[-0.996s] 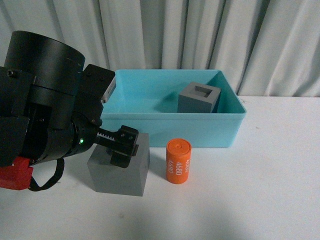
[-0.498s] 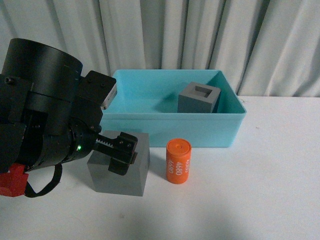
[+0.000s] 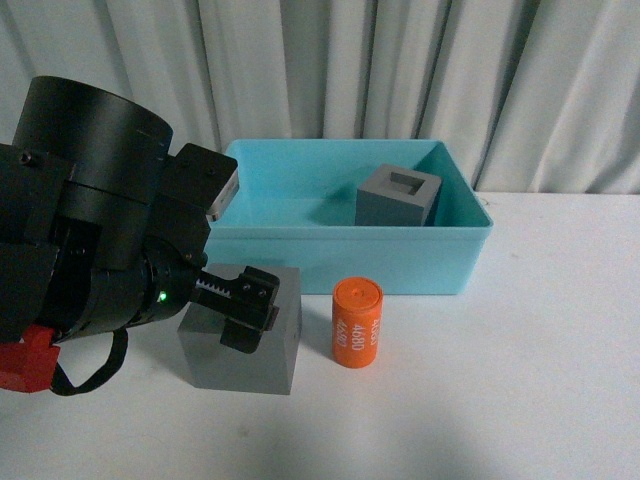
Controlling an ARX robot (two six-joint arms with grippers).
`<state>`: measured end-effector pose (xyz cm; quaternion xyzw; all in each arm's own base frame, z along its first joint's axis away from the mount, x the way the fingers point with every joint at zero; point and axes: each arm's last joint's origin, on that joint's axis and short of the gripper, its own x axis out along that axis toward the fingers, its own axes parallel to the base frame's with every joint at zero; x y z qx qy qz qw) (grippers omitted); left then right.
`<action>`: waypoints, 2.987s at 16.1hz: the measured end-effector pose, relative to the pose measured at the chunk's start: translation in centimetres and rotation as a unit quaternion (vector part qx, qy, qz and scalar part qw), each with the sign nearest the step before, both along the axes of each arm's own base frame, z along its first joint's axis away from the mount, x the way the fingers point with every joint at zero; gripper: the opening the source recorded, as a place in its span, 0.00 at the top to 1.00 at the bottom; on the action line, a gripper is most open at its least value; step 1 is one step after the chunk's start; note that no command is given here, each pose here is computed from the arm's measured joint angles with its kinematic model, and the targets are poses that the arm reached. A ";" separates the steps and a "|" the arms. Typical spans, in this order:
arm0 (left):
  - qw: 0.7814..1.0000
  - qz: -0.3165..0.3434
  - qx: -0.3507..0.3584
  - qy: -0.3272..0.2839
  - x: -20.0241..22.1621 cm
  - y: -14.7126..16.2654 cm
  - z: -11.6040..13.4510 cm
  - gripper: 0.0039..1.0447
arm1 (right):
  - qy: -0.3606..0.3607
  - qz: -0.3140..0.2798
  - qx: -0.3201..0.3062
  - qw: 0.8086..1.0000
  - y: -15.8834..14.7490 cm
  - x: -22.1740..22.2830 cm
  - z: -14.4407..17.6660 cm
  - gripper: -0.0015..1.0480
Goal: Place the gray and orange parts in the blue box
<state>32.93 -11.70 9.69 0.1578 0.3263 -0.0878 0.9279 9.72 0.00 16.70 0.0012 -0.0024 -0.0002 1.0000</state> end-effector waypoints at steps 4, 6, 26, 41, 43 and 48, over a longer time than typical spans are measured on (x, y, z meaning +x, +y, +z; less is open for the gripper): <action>1.000 -0.003 0.001 0.012 0.0 0.0 -0.1 0.06 | 0.000 0.000 0.000 1.000 0.0 0.0 0.0 0.06; 1.000 -0.006 0.002 0.022 0.0 -0.1 -0.1 0.06 | 0.000 0.000 0.000 1.000 0.0 0.0 0.0 0.06; 0.992 -0.051 -0.003 0.118 -2.0 2.2 2.7 0.83 | 0.000 0.000 0.000 1.000 0.0 0.0 0.0 0.06; 0.987 -0.043 -0.151 0.009 1.9 -2.2 18.8 0.84 | 0.000 0.000 0.000 1.000 0.0 0.0 0.0 0.06; 0.989 -0.028 -0.148 0.005 3.6 -3.7 19.3 0.84 | 0.000 0.000 0.000 1.000 0.0 0.0 0.0 0.06; 0.991 0.029 -0.126 0.016 8.6 -5.2 17.5 0.84 | 0.000 0.000 0.000 1.000 0.0 0.0 0.0 0.06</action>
